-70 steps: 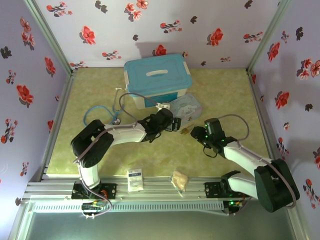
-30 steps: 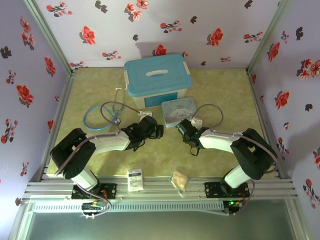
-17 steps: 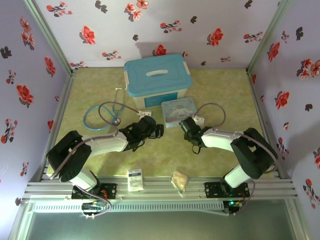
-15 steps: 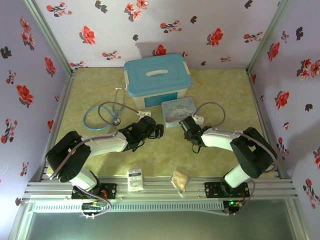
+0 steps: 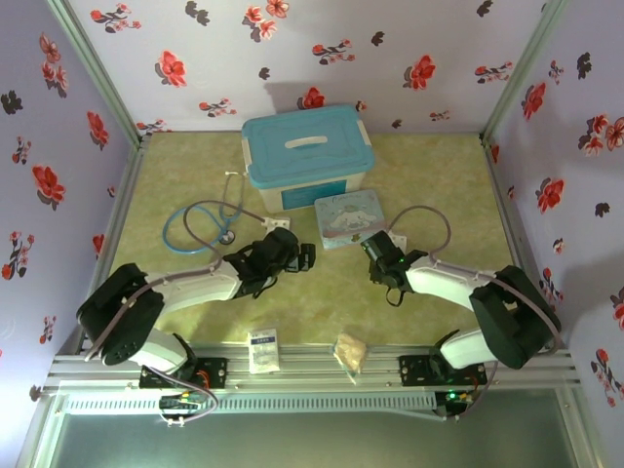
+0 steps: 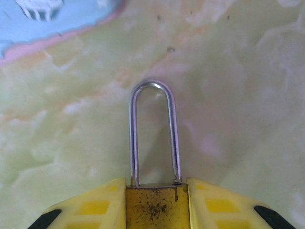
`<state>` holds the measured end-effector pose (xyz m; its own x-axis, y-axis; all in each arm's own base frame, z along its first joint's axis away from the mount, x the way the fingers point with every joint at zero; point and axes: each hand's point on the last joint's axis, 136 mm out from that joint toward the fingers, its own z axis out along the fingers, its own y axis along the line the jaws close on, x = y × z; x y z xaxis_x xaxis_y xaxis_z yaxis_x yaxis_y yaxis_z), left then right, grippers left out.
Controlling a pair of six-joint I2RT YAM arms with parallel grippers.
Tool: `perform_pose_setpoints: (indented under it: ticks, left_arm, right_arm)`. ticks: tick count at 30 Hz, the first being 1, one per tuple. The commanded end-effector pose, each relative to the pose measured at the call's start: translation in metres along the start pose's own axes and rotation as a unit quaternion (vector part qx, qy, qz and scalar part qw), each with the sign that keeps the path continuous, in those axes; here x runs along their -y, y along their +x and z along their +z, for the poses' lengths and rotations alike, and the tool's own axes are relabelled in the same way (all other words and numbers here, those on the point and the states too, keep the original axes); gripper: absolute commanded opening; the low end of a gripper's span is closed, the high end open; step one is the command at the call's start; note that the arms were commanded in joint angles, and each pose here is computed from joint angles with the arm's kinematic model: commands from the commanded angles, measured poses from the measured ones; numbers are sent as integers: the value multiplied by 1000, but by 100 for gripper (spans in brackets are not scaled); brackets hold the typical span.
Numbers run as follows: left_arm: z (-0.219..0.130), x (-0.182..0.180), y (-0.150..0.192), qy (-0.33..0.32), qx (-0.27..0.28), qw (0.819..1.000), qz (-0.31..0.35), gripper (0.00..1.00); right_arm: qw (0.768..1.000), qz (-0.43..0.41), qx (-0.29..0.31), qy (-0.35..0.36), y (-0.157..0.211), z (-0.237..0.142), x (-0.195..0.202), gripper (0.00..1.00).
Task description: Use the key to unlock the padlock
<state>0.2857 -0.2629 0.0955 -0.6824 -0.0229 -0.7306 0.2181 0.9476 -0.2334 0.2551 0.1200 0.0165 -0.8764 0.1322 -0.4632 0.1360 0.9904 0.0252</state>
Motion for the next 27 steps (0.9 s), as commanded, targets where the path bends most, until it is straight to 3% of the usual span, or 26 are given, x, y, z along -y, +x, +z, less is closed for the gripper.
perform_pose_setpoints:
  ticks: [1,4,7,10,13,17,23,27]
  left_arm:
    - [-12,-7,-1,-3,-1,1000,4,100]
    - [-19,-12,-5,-3,4,1000,3,100]
    - [-26,-25,-8,-15,4,1000,4,100]
    - [-40,-47,-19,-33,18,999,3,100]
    - [-69,-83,-45,-79,62,995,3,100]
    - [-107,-151,-71,-185,137,973,6,100]
    - [-127,-245,-79,-316,181,931,-13,100]
    - [-116,-273,-80,-353,192,916,8,100]
  right_arm:
    - [999,-7,-43,24,19,1,12,29]
    - [999,2,-40,26,19,-1,15,32]
    - [999,1,-37,27,17,-2,15,45]
    - [999,1,-19,30,8,-10,17,51]
    - [999,10,37,26,-18,-29,19,60]
    - [991,16,128,35,-64,-58,31,87]
    - [965,72,232,99,-127,-72,92,91]
    - [946,78,286,131,-151,-71,121,92]
